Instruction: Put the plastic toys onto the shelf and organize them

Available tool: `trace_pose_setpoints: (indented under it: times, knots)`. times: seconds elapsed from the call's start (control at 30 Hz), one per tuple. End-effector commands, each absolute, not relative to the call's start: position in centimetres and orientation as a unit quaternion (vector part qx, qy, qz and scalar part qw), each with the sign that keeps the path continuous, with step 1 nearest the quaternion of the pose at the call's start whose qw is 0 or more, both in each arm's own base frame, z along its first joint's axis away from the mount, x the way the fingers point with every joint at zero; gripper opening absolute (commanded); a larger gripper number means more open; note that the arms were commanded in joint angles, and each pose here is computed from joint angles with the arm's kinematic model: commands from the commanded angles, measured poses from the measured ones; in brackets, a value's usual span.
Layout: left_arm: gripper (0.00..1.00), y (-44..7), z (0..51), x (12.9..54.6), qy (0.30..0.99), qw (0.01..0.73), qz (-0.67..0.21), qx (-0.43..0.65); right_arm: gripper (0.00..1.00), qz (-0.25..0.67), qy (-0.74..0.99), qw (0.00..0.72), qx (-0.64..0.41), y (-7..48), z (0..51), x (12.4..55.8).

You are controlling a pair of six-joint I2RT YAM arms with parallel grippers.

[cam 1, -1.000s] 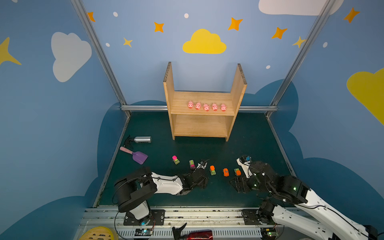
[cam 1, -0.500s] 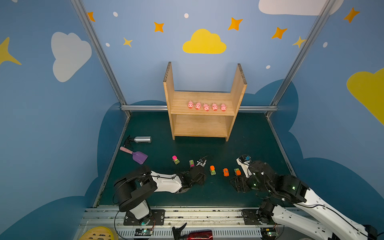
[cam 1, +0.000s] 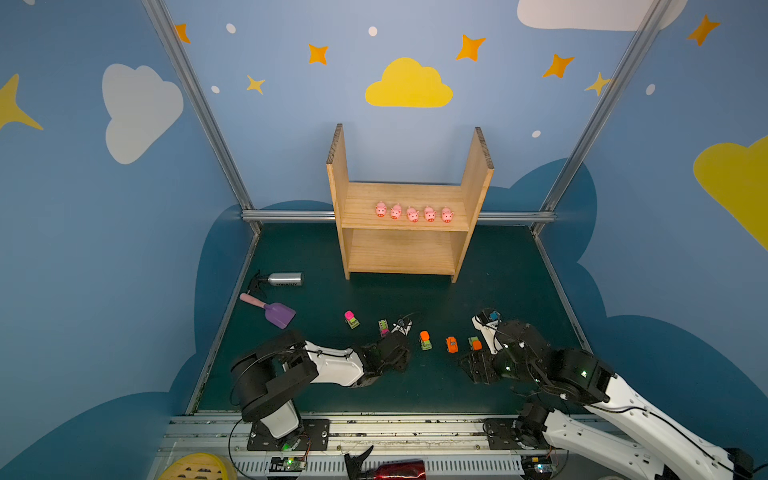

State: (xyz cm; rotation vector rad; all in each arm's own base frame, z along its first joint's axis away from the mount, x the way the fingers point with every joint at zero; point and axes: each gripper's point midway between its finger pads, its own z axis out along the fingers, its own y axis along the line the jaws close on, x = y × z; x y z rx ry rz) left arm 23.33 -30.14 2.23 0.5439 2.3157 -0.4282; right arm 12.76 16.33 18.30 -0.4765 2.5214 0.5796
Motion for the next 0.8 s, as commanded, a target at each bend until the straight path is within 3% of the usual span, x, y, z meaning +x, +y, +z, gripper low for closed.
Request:
trace_pose_setpoints:
  times: [0.0,0.3,0.5,0.77]
  knots:
    - [0.42,-29.4,1.0,22.8,0.904,0.336,-0.155,0.215,0.81,0.216,0.929,0.247,-0.170,16.2,18.2,12.6]
    - [0.44,-28.7,0.8,22.3,0.907,0.334,-0.155,0.206,0.81,0.216,0.929,0.247,-0.170,16.1,18.2,12.5]
    - [0.31,-28.6,0.8,22.3,0.908,0.330,-0.152,0.209,0.81,0.223,0.928,0.246,-0.169,16.2,18.3,12.3]
    - [0.26,-28.3,1.9,21.9,0.909,0.330,-0.140,0.211,0.81,0.231,0.925,0.251,-0.166,16.1,18.6,12.2]
